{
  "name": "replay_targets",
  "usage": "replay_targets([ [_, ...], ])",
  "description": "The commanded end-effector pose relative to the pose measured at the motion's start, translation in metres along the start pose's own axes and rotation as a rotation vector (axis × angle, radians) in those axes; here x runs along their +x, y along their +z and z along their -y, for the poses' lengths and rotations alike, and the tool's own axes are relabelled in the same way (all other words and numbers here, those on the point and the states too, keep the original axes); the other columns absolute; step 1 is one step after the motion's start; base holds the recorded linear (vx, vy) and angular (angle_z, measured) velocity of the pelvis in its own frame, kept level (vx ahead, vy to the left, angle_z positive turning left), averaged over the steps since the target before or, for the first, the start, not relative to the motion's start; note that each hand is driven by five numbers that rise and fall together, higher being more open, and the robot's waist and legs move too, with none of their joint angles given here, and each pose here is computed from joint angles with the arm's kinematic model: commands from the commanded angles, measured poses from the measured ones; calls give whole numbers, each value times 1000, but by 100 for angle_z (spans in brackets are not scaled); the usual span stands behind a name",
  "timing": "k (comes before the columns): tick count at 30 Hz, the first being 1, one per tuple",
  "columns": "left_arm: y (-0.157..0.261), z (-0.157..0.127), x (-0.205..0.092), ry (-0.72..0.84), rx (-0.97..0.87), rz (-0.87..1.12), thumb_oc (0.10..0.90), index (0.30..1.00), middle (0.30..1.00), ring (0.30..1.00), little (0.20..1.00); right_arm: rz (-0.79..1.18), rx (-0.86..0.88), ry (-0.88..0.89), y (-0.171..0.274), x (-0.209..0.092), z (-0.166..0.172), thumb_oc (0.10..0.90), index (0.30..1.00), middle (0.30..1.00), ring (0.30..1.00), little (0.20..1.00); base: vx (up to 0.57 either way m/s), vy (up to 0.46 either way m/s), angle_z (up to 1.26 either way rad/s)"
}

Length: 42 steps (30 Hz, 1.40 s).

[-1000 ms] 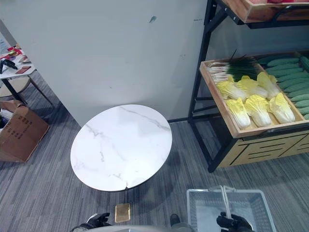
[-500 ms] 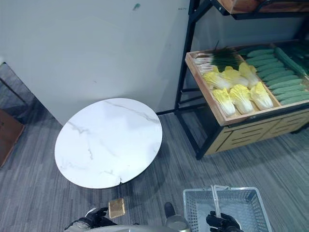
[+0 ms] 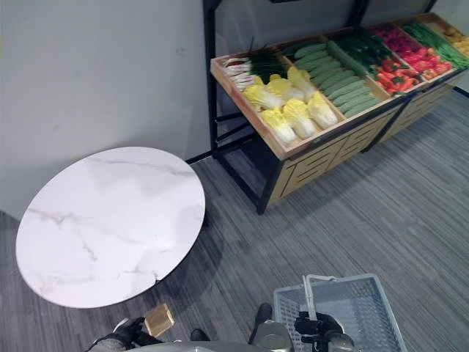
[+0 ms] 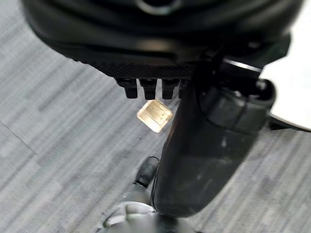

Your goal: Get the vegetables into the basket

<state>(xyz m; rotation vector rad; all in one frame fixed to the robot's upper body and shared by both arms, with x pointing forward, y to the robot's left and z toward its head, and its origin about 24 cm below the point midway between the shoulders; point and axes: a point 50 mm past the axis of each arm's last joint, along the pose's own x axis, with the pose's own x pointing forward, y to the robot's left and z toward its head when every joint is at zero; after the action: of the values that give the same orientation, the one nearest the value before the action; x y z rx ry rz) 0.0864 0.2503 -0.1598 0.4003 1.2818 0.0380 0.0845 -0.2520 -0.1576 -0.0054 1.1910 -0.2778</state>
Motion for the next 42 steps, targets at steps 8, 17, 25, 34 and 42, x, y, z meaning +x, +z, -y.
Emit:
replay_targets([
  [8,2,15,0,-35,58,-15,900,1000,1000,1000,1000,122,-1,66,32,3,-15,400,300,300,300,300,70,-205,-6],
  [17,14,23,1,-50,-180,17,900,1000,1000,1000,1000,80,-15,65,20,3,-13,400,300,300,300,300,121,-249,-21],
  [25,21,20,1,-48,-244,38,900,1000,1000,1000,1000,66,-134,78,21,2,-8,400,300,300,300,300,97,-242,-50],
  [34,21,27,0,-71,-210,56,900,1000,1000,1000,1000,85,-169,96,31,4,-16,400,300,300,300,300,124,254,-97],
  [42,19,19,1,-47,-171,52,900,1000,1000,1000,1000,86,-187,116,34,5,-25,400,300,300,300,300,18,177,-27],
])
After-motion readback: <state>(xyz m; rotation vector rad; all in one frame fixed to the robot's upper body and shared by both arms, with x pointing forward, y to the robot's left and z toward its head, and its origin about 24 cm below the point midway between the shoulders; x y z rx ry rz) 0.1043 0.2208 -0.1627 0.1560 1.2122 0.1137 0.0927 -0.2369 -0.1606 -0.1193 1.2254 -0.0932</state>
